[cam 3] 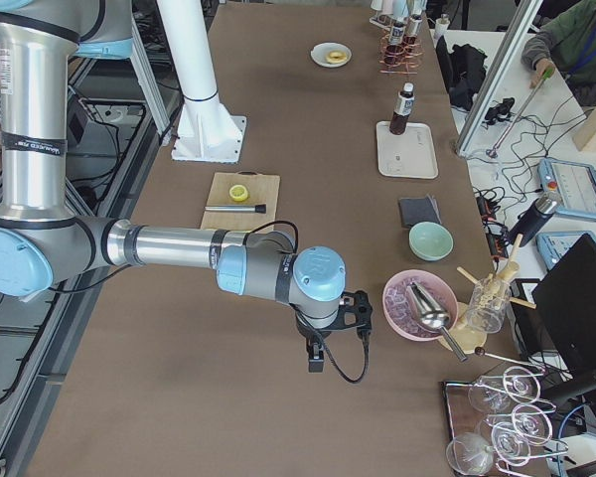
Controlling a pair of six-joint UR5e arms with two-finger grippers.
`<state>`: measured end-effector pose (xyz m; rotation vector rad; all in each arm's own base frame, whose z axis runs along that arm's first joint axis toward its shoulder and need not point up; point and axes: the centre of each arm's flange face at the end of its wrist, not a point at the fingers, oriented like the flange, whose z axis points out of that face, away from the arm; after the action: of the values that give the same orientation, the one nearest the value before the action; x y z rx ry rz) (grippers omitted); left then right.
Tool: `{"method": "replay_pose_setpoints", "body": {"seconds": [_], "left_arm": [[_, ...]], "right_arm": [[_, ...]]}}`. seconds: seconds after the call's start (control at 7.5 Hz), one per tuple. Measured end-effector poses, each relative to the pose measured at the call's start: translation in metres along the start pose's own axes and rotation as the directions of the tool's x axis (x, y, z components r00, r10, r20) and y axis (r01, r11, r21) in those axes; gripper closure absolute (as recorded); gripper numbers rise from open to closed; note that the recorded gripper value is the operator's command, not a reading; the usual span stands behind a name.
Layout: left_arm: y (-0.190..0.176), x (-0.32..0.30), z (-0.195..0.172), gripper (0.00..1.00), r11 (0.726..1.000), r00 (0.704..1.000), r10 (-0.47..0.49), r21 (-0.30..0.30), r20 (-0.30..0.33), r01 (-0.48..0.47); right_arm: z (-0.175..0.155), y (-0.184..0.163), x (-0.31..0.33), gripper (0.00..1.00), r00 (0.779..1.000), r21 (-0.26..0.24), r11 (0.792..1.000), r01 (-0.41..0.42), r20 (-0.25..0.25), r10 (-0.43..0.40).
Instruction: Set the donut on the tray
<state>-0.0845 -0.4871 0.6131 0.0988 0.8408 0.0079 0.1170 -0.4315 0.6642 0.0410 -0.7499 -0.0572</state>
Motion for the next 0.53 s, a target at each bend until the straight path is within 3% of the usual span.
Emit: {"method": "replay_pose_setpoints", "body": {"seconds": [0.27, 0.53], "left_arm": [[-0.0023, -0.0036, 0.0044, 0.01, 0.999, 0.999, 0.035, 0.031, -0.014, -0.035], [-0.0042, 0.0062, 0.0026, 0.03, 0.996, 0.993, 0.069, 0.061, -0.097, -0.064]], "right_arm": [[-0.0024, -0.0001, 0.0011, 0.00, 1.000, 0.007, 1.000, -0.003, 0.004, 0.003], [-0.0039, -0.0006, 0.0007, 0.00, 1.000, 0.011, 1.000, -0.001, 0.005, 0.001]]}}
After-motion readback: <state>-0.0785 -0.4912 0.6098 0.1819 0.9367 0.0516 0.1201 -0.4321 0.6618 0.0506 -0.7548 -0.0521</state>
